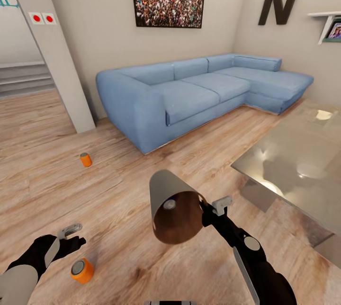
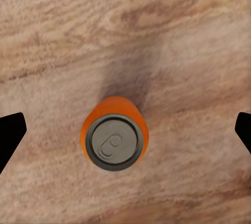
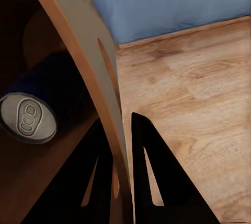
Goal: Put the three can of soda from the living room inside the tash can in the kitchen.
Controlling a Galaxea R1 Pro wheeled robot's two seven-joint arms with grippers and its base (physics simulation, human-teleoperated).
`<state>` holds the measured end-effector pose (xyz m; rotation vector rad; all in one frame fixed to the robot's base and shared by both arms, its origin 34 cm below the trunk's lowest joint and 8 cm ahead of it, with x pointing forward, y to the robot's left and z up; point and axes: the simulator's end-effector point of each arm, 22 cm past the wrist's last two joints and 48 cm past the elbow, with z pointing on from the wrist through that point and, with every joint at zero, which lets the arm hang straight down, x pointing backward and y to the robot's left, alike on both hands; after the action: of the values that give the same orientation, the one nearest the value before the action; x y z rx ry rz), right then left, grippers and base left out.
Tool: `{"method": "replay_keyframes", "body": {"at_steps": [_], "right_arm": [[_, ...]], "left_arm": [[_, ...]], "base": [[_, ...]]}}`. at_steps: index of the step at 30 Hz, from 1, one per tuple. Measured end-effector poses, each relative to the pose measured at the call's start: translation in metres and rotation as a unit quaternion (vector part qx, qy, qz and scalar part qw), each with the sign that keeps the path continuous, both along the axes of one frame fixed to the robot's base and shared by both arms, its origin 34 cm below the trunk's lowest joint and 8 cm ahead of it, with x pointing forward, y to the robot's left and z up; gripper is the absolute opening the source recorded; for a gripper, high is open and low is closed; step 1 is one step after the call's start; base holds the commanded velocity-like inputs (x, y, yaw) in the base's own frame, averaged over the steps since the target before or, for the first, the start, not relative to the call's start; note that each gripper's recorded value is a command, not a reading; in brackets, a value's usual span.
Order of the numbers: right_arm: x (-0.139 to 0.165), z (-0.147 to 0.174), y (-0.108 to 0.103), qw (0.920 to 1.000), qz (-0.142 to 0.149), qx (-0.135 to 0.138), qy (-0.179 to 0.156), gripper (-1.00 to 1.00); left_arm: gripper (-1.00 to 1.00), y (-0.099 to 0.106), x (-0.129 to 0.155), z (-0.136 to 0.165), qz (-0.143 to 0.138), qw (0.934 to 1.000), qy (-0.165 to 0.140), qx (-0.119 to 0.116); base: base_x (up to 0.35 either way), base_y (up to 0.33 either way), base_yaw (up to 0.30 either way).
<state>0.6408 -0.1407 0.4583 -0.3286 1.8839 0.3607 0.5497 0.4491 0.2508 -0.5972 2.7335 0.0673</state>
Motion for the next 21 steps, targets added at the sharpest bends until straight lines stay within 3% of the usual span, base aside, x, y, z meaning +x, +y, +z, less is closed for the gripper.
{"method": "replay_keyframes", "body": {"at_steps": [13, 21], "right_arm": [[0.014, -0.017, -0.009, 0.9997, -0.008, -0.005, 0.023, -1.00], [0.034, -0.016, -0.026, 0.9987, -0.035, -0.020, 0.030, -1.00]], "left_arm": [[1.00, -0.002, -0.013, -0.026, -0.001, 0.9997, 0.025, -0.001], [1.00, -0.006, -0.021, -0.042, -0.003, 0.9992, 0.039, -0.003]], "base": [[0.000, 0.000, 0.000], [0.000, 0.000, 0.000]]}}
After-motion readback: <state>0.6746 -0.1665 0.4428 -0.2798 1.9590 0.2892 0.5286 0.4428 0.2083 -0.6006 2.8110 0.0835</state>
